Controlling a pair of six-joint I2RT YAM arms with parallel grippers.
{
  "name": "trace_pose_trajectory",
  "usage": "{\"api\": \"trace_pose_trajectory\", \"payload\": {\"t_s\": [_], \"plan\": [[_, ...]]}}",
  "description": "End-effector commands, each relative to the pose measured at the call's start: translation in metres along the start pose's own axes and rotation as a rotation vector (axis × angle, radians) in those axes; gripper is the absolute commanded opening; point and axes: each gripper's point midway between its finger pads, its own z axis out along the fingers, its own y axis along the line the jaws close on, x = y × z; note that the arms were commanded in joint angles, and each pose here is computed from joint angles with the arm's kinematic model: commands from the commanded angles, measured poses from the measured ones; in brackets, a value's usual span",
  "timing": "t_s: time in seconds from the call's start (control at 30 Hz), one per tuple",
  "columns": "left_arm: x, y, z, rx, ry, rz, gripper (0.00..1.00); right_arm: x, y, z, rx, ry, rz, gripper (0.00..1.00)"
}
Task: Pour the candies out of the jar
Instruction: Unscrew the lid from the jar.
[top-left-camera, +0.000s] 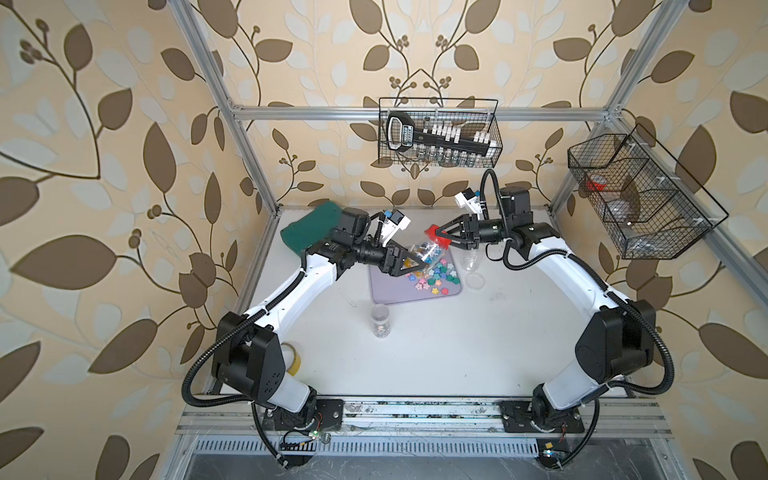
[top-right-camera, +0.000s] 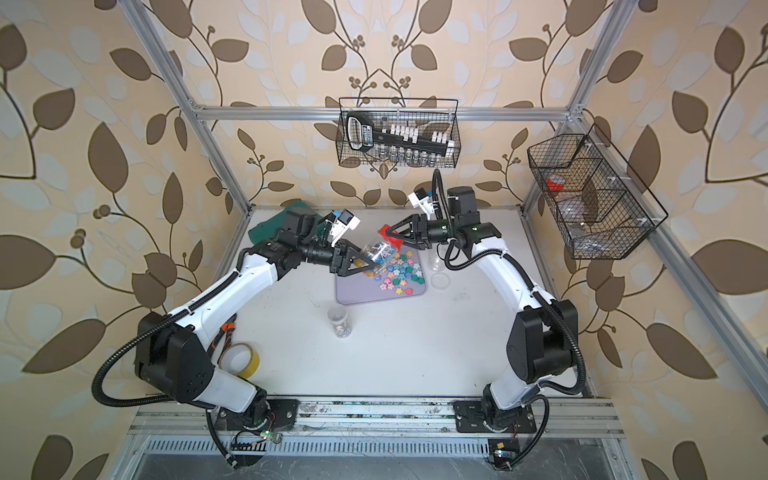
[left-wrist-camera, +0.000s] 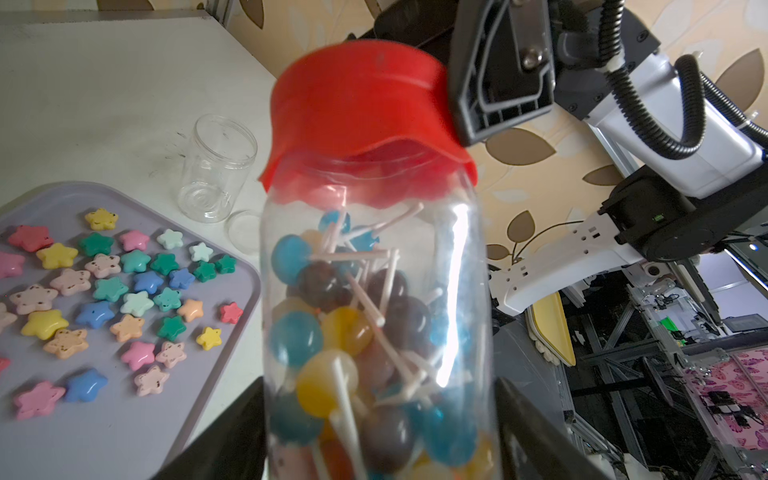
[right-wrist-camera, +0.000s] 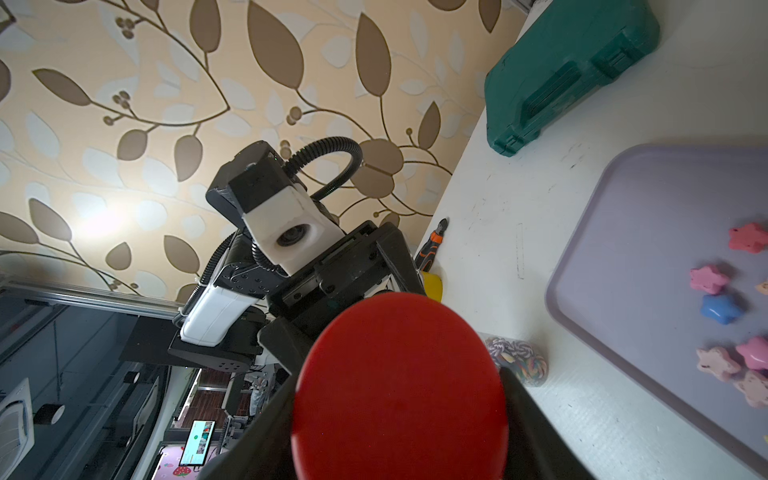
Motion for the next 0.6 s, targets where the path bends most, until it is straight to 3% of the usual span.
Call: {"api": "trace_pose_trajectory", "payload": {"t_s": [0.0,0.2,0.37,0.57], "plan": [[-0.0070,-0.0128,-0.0072,0.005,-0.024,0.057,0.74,0.0031,0.0233,-0.0044,-0.059,0.012,-0.049,0.23],[-0.0068,-0.0138,-0.0083,0.002,-0.016,0.068,0.60,0.0051,0.0239,-0.0051,-0.062,0.015,-0.046,0.26],[-0.0063,-0.0141,-0.0101,-0.020,0.018,0.086,0.57,0.0080,0.0254,-0.0050,-0.073,0.027,-0.052,0.49],[-0.0044,-0.0184,-0.0125,-0.018,0.043,0.099,0.51,0.0088,0.0276,-0.0049,-0.089,0.040,-0.056,0.57]]}}
